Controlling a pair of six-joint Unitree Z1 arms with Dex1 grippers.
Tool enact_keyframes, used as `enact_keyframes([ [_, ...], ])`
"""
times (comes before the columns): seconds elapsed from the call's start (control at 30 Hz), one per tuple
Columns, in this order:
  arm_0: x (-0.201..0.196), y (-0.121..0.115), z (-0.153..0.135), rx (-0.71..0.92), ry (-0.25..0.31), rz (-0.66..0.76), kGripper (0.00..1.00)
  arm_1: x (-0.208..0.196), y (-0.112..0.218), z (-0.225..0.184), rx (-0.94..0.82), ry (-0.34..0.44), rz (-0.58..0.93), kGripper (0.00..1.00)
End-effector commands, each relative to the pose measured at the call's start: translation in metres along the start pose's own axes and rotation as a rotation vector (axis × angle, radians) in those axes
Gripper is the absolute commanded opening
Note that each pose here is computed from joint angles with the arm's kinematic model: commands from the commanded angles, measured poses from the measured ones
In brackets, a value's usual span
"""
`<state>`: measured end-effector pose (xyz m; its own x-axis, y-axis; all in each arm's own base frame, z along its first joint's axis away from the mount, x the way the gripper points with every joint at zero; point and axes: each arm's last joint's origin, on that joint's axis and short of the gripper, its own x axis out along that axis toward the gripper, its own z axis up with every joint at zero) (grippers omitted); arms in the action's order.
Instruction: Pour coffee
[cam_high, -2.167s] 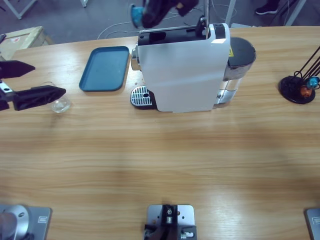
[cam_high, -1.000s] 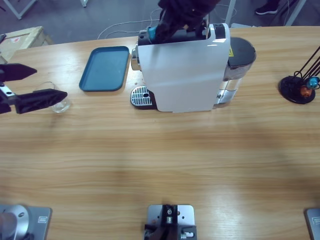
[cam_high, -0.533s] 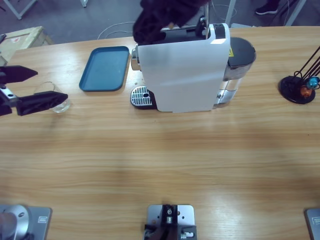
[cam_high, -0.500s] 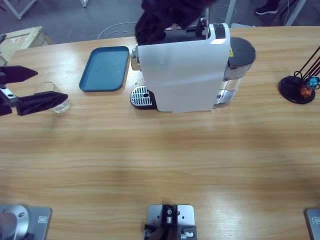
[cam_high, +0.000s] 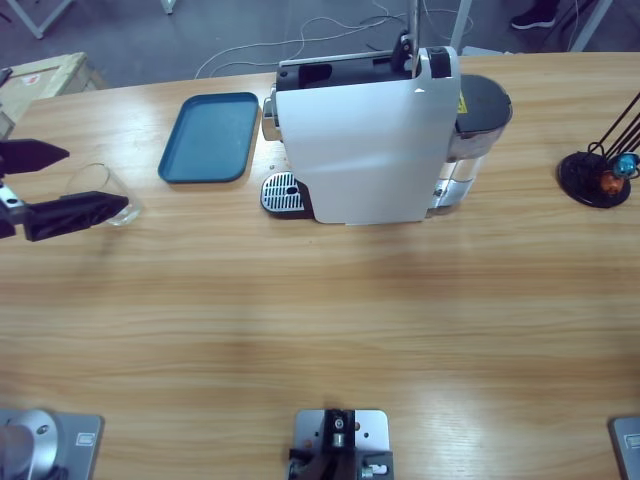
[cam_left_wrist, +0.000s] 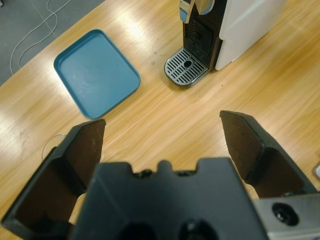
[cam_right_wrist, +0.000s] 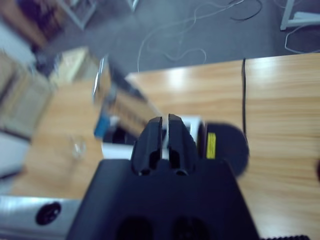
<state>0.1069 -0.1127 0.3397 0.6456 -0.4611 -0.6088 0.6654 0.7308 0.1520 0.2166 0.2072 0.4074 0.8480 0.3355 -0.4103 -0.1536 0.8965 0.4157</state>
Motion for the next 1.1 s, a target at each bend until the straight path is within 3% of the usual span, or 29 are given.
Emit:
enact_keyframes([
  [0.03,-0.005,0.001,-0.009,0.001,0.017,-0.007,0.991,0.078,0.008,-0.003,0.122,0.058,0.028,0.0],
  [0.1,-0.003,0.001,-0.009,0.003,0.026,-0.007,0.991,0.076,0.017,-0.003,0.126,0.08,0.131,0.0],
  [0.27,-0.006,0.002,-0.009,0.003,0.015,-0.006,0.991,0.081,0.024,-0.016,0.083,0.146,0.217,0.0],
  [0.4,-0.009,0.002,-0.012,0.003,0.027,0.001,0.991,0.098,0.052,-0.045,-0.037,0.248,0.28,0.0],
  [0.53,-0.013,0.003,-0.01,-0.006,0.007,-0.001,0.991,0.124,0.052,-0.069,-0.058,0.303,0.247,0.0],
  [0.9,-0.016,0.004,-0.001,-0.03,0.018,-0.005,0.991,0.172,0.047,-0.147,-0.146,0.451,0.18,0.0],
  [1.1,-0.014,0.004,0.003,-0.03,0.022,-0.001,0.991,0.185,0.038,-0.166,-0.161,0.507,0.117,0.0],
])
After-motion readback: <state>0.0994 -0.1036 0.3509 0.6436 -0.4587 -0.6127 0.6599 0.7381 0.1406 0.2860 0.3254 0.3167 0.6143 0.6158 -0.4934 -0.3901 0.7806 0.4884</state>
